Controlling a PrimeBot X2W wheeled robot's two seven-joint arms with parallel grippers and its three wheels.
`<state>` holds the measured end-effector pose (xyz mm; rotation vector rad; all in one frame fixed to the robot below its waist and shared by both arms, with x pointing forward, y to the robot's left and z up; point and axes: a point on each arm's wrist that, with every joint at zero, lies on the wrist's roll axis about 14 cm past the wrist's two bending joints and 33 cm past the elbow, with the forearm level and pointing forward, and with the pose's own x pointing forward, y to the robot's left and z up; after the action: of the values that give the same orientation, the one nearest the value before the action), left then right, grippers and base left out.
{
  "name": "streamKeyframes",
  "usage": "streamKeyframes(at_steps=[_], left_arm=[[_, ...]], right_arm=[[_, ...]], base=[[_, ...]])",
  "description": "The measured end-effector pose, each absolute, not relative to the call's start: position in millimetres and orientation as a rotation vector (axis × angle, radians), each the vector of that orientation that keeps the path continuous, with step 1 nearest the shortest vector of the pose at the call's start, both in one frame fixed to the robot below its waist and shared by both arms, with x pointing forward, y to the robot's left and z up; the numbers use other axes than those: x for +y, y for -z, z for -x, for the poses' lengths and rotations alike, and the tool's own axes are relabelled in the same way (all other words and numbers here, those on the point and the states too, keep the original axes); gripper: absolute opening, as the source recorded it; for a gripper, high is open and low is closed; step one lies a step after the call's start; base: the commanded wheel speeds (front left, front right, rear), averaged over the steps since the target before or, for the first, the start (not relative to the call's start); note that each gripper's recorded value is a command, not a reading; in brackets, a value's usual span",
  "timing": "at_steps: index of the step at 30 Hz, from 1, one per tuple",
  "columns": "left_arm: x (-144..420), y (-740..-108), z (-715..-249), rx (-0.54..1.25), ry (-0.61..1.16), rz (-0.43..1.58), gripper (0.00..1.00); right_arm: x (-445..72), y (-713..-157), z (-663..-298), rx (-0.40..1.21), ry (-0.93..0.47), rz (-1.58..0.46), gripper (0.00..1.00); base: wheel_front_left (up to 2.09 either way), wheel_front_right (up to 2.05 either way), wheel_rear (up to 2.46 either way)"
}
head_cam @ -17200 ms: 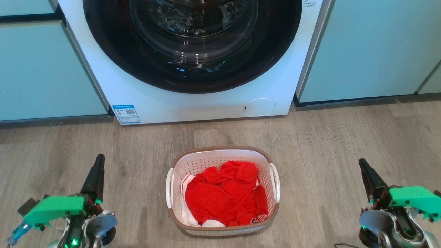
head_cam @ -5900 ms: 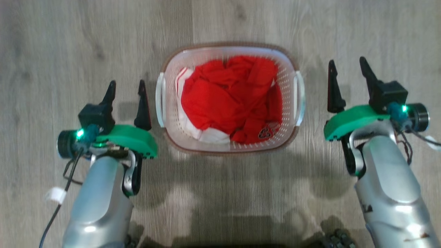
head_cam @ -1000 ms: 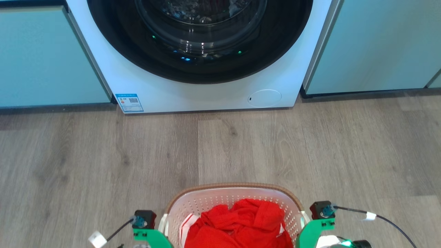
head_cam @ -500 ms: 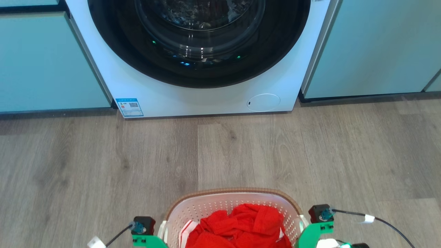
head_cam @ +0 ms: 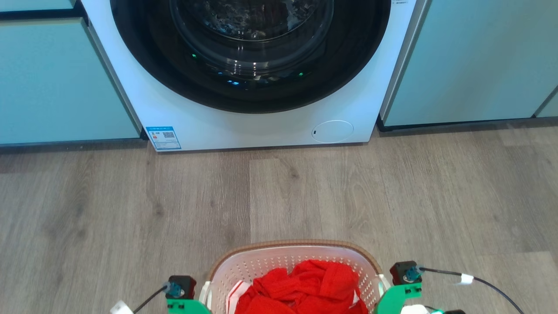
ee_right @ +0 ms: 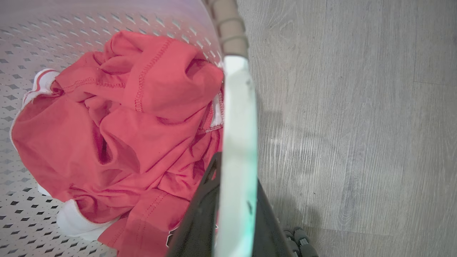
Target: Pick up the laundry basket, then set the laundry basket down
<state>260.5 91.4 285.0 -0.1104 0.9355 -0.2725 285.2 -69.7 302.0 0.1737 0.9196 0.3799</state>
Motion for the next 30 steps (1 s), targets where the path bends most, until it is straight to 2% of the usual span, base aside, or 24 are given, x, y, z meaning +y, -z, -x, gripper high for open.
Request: streamKeyframes(at_steps=[17, 23, 30], left_arm=[[89.8, -278.8, -258.8, 0.96, 0.27, 0.116, 0.0], [88.4, -276.2, -264.6, 0.965, 0.268, 0.123, 0.0], [86.8, -277.4, -292.8, 0.945, 0.27, 0.119, 0.0]], right_arm=[[-70.7, -296.7, -285.7, 0.934, -0.372, -0.186, 0.0], [-71.6, -297.9, -300.4, 0.923, -0.37, -0.18, 0.0], [-72.5, -296.5, -324.8, 0.908, -0.37, -0.169, 0.0]], base=[[0.0, 0.0, 0.0], [0.0, 0.0, 0.0], [0.0, 0.0, 0.0]])
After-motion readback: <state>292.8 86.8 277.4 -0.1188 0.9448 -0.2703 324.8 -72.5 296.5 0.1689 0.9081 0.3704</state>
